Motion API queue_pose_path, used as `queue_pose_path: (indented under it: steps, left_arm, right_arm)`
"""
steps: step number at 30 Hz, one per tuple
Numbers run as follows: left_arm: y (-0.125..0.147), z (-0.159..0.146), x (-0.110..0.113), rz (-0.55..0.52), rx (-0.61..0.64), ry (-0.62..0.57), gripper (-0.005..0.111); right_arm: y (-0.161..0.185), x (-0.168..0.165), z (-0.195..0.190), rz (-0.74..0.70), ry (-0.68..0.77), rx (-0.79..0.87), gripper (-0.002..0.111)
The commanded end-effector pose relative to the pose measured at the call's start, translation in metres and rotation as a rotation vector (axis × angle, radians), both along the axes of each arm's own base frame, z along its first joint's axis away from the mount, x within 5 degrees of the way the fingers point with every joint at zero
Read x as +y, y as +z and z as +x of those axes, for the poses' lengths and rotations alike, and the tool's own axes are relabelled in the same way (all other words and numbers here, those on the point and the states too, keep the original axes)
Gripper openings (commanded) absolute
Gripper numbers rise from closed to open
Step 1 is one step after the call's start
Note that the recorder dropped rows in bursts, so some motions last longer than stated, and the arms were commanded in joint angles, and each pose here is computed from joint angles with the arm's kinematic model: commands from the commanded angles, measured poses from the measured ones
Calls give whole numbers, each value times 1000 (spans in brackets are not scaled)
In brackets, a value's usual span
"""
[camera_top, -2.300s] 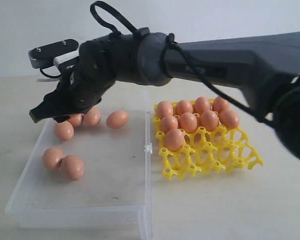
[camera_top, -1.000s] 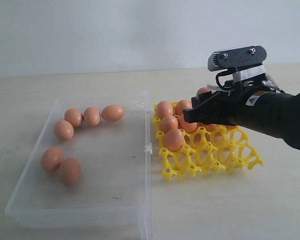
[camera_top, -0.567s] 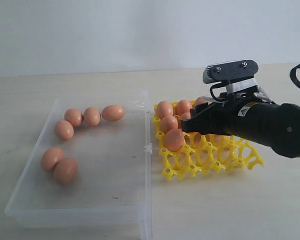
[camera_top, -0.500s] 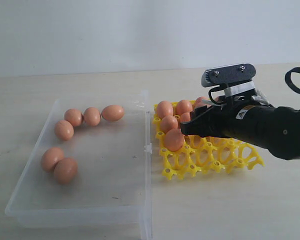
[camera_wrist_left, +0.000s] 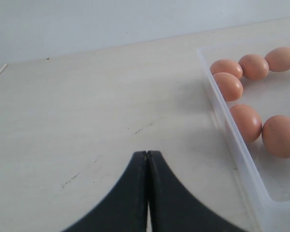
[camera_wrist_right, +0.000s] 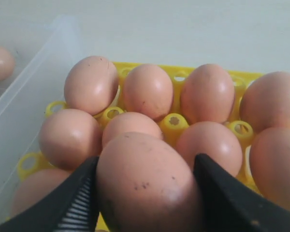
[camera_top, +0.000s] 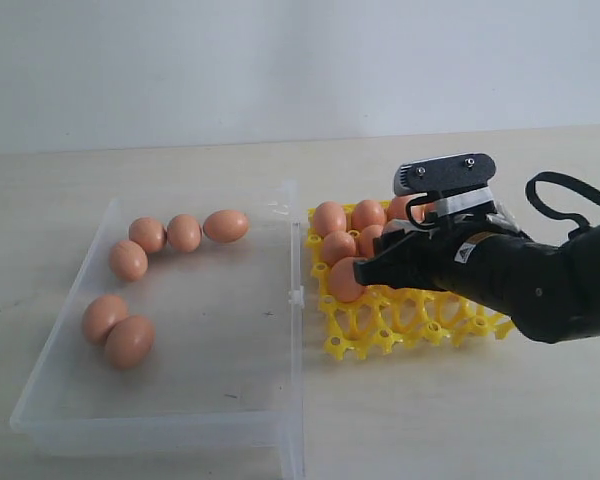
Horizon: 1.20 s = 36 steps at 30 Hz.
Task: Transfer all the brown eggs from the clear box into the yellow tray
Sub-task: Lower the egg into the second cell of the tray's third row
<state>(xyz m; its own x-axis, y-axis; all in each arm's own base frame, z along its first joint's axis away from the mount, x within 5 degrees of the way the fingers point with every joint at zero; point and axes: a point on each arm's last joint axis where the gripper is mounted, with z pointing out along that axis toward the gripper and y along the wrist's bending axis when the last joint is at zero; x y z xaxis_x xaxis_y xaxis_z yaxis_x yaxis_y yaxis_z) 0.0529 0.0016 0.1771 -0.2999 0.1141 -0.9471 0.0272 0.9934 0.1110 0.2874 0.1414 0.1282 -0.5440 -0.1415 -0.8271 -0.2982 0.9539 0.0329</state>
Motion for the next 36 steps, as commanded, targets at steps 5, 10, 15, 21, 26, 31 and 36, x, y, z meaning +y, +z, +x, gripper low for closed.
queue_pose_path:
  steps: [5, 10, 15, 21, 26, 31, 36]
  left_arm:
    - [2, 0, 0, -9, -16, -5, 0]
    - [2, 0, 0, -9, -16, -5, 0]
    - [2, 0, 0, -9, -16, -5, 0]
    - [2, 0, 0, -9, -16, -5, 0]
    - [2, 0, 0, -9, -16, -5, 0]
    - [2, 0, 0, -9, -16, -5, 0]
    - [2, 0, 0, -9, -16, -5, 0]
  right_arm:
    - [-3, 2, 4, 8, 20, -41, 26]
    - [-3, 3, 4, 22, 24, -42, 26]
    - [-2, 4, 5, 23, 28, -47, 26]
    - [-2, 5, 4, 11, 53, -48, 35]
    - [-2, 5, 4, 11, 53, -48, 48]
    - [-3, 5, 4, 10, 53, -43, 49]
    - [-4, 5, 3, 5, 55, -26, 49]
